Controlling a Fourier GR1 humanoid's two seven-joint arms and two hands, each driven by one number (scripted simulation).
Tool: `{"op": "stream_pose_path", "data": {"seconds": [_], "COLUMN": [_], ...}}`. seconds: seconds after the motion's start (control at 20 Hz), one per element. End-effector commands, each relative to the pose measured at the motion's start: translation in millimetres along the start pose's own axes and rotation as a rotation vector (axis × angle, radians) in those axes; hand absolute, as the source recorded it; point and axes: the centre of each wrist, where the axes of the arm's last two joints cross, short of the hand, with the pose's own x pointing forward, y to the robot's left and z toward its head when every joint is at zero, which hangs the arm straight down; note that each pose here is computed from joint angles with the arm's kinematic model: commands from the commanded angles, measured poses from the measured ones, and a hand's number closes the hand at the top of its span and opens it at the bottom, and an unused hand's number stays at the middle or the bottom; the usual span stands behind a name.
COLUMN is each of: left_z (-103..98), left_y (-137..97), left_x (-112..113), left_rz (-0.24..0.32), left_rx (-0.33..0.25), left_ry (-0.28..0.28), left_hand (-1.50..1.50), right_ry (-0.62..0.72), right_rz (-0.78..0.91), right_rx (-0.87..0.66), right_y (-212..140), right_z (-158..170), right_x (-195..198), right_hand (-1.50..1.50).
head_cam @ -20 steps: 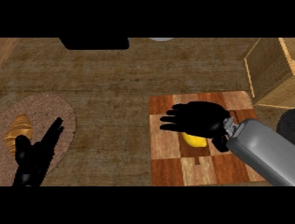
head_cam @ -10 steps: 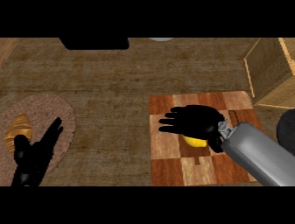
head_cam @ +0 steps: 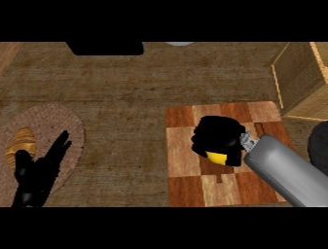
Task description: Pick the lemon from the cutting board and place it in the basket
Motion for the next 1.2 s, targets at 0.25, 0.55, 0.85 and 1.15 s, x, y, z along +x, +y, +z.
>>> {"op": "stream_pose_path", "data": {"seconds": [0.25,0.55,0.85,1.15], "left_z": [7,20,15,21], "left_y": [6,15,15,5], "left_x": [-30,-32,-32,-35], "left_rz": [0.031,0.033,0.025,0.036], "left_rx": [0.058,0.094,0.096,0.067], "left_ry": [0.146,0.151,0.156,0.147], "left_hand": [0.00,0.00,0.00,0.00], "right_ry": [0.395,0.924,1.037,0.959], "right_rz": [-0.218,-0.511,-0.740,-0.875], "right_rx": [-0.038,-0.159,-0.594,-1.193], "right_y": [23,45,-7,-85], "right_z": [-3,3,-3,55], "right_x": [-10,-12,20,32], "right_hand": [1.50,1.50,1.50,1.50]}}
